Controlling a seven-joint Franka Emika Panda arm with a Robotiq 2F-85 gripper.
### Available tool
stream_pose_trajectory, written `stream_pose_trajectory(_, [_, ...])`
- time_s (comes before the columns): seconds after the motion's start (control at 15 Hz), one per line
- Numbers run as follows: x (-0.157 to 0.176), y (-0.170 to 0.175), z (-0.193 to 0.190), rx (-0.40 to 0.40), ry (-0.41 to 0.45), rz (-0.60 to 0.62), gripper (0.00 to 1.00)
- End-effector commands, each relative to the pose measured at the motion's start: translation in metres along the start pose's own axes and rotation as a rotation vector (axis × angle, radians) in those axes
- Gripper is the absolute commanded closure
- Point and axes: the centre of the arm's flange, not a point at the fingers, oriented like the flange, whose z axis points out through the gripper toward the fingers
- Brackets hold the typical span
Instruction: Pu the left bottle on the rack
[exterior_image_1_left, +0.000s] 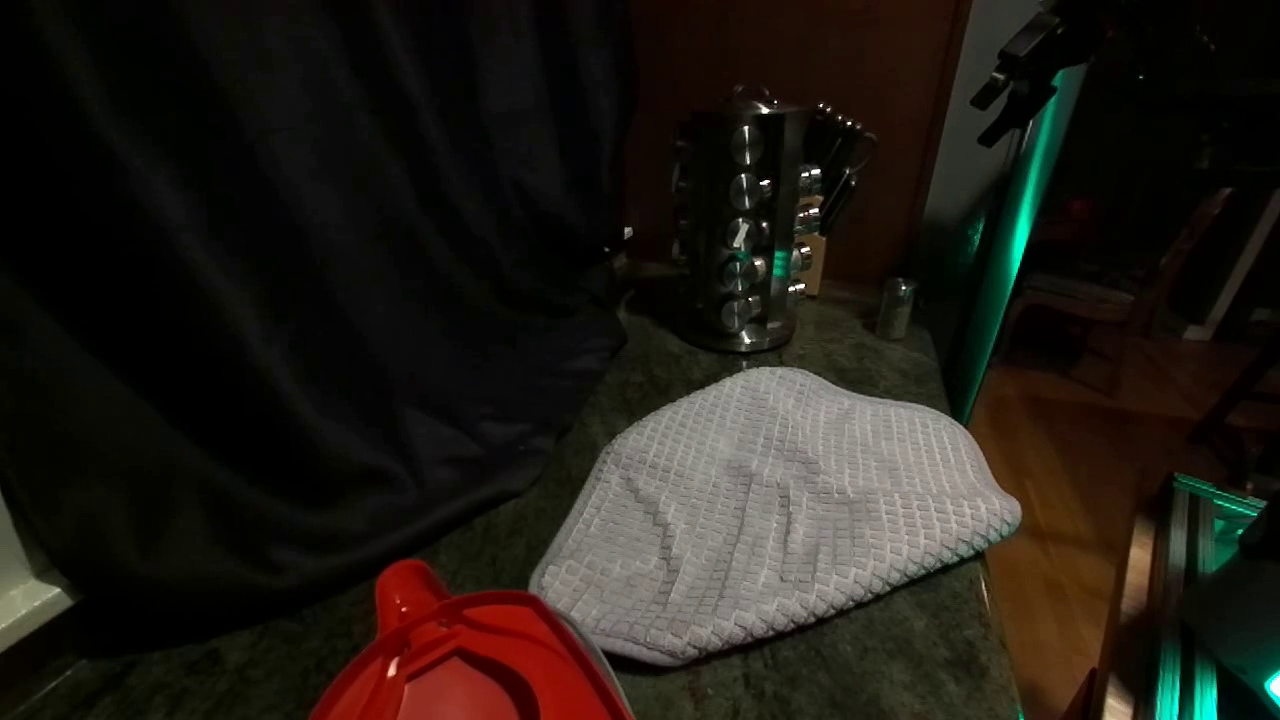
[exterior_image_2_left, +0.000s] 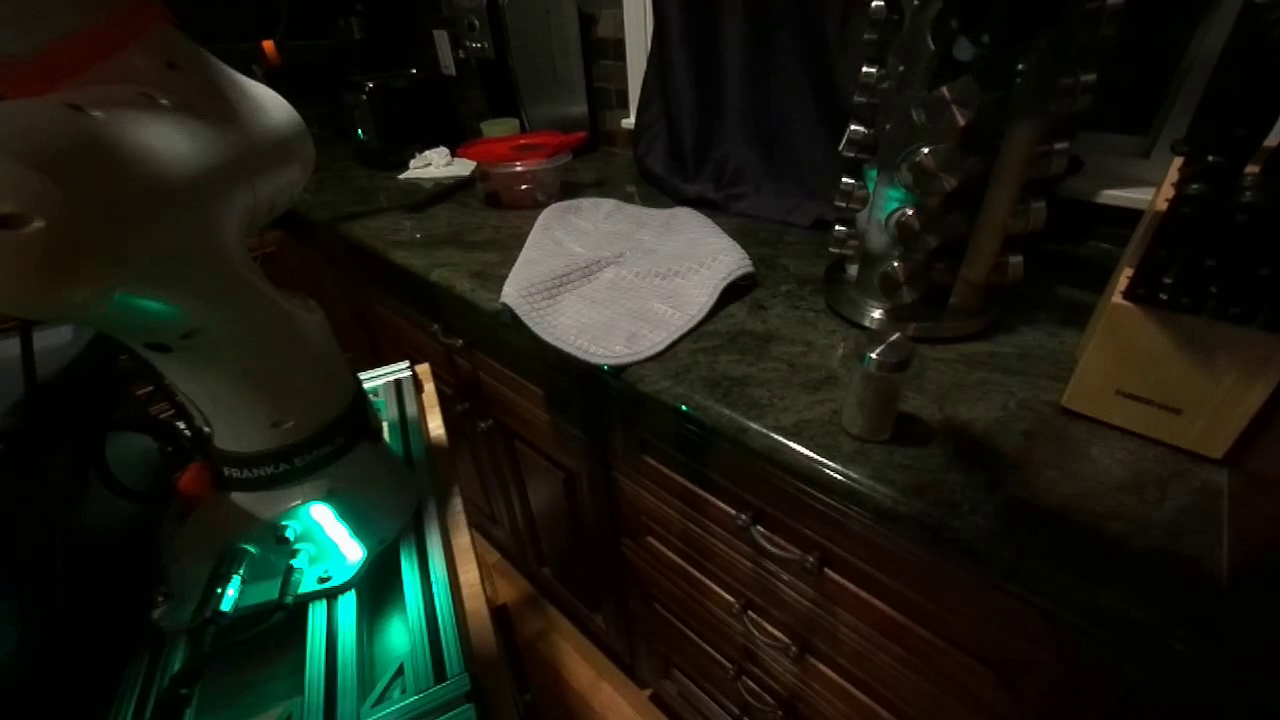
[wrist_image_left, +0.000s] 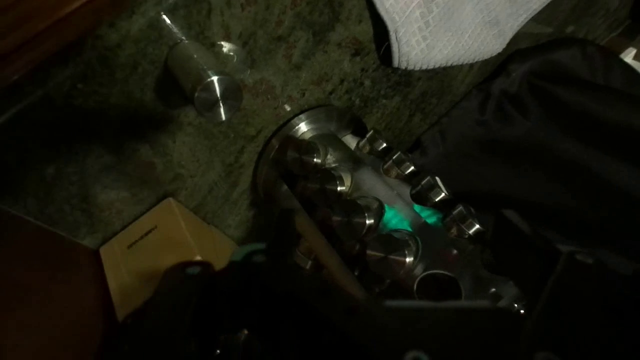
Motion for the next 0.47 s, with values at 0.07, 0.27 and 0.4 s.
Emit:
stream_pose_trajectory(0.07, [-0.0046,-0.0046,-0.0022,-0.002,0.017,-0.024,0.0])
stream_pose_trajectory(0.27, [-0.0063,-0.0057,-0.0023,0.0,0.019,-0.032,0.0])
stream_pose_trajectory(0.4, [-0.0061,-0.0059,-0.0018,0.0,0.018,-0.034,0.0])
